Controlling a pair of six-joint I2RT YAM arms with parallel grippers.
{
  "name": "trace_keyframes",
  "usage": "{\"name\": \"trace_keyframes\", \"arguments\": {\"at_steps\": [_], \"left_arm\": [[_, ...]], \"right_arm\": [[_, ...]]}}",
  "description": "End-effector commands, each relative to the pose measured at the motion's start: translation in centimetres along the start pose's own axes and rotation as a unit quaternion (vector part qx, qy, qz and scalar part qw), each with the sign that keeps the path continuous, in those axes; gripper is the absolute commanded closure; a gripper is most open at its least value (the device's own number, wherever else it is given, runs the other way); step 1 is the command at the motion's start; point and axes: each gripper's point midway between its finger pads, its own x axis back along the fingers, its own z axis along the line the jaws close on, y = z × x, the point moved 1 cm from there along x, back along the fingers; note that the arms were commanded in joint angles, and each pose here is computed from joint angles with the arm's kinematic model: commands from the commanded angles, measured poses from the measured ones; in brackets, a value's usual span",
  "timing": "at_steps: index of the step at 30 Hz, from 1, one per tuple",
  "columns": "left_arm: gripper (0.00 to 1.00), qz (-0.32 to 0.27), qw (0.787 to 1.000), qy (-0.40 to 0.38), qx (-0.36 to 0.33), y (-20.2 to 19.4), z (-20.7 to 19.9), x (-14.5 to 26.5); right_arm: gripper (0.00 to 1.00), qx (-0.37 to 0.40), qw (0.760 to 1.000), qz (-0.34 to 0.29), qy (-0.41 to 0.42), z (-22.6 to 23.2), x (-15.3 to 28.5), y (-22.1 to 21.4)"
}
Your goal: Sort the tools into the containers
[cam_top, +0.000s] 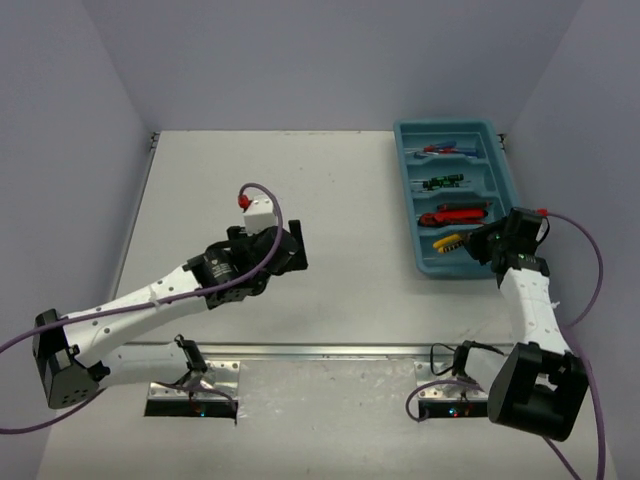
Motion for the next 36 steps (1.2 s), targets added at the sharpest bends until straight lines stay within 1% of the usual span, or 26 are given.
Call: {"name": "trace_keyframes", "arguments": {"at_steps": [1, 2, 5, 6, 8, 11, 14, 17, 19, 20, 21, 22, 23, 27, 31, 33, 36], "left_arm": [[0.00, 0.019, 0.994, 0.101, 0.024, -0.2, 6.5, -1.9], [0.00, 0.030, 0.993, 0.106, 0.033, -0.5, 7.5, -2.5], [0.00, 0.027, 0.994, 0.092, 0.043, -0.5, 7.6, -2.5], [0.00, 0.026, 0.994, 0.092, 0.044, -0.4, 7.6, -2.5], [0.00, 0.024, 0.994, 0.100, 0.042, -0.3, 7.9, -2.5], [0.00, 0.027, 0.994, 0.103, 0.040, -0.3, 7.9, -2.7], [0.00, 0.030, 0.993, 0.112, 0.038, -0.4, 8.1, -2.9], [0.00, 0.030, 0.992, 0.117, 0.041, -0.3, 8.4, -2.9], [0.00, 0.027, 0.992, 0.117, 0.043, 0.0, 8.4, -2.8], [0.00, 0.025, 0.992, 0.117, 0.043, 0.2, 8.4, -2.7], [0.00, 0.025, 0.992, 0.117, 0.043, 0.4, 8.4, -2.7], [0.00, 0.024, 0.992, 0.117, 0.043, 0.4, 8.3, -2.7], [0.00, 0.024, 0.992, 0.117, 0.043, 0.5, 8.3, -2.7], [0.00, 0.029, 0.990, 0.133, 0.037, 0.4, 8.7, -3.4], [0.00, 0.061, 0.985, 0.153, 0.044, -0.5, 10.1, -5.1], [0.00, 0.087, 0.981, 0.165, 0.061, -1.2, 11.5, -6.0], [0.00, 0.115, 0.970, 0.184, 0.108, -1.6, 14.3, -6.8]], "right_arm": [[1.00, -0.064, 0.995, -0.041, -0.065, -0.7, -0.3, 2.7], [1.00, -0.079, 0.992, -0.041, -0.086, -1.0, -0.5, 3.0], [1.00, -0.116, 0.980, -0.030, -0.156, -1.4, -0.2, 3.6], [1.00, -0.136, 0.973, -0.029, -0.183, -1.7, -0.2, 3.8], [1.00, -0.150, 0.961, 0.000, -0.234, -2.1, -0.5, 3.6], [0.98, -0.148, 0.951, 0.031, -0.269, -2.4, -1.2, 3.3], [0.90, -0.143, 0.944, 0.055, -0.293, -2.4, -1.3, 3.2], [0.86, -0.140, 0.937, 0.059, -0.313, -3.2, -1.2, 2.9], [0.78, -0.137, 0.936, 0.060, -0.318, -3.7, -1.1, 2.7], [0.59, -0.135, 0.937, 0.056, -0.316, -3.7, -0.9, 2.7], [0.38, -0.135, 0.937, 0.055, -0.317, -3.8, -0.9, 2.7], [0.20, -0.135, 0.937, 0.053, -0.318, -3.9, -0.8, 2.7], [0.12, -0.134, 0.938, 0.050, -0.315, -3.8, -0.7, 2.8], [0.09, -0.126, 0.945, 0.047, -0.297, -3.1, -0.6, 3.1], [0.06, -0.109, 0.957, 0.050, -0.263, -1.3, -0.3, 3.8], [0.03, -0.081, 0.971, 0.053, -0.220, 0.3, 0.1, 4.2], [0.01, -0.020, 0.991, 0.044, -0.127, 3.0, 1.1, 4.7]]}}
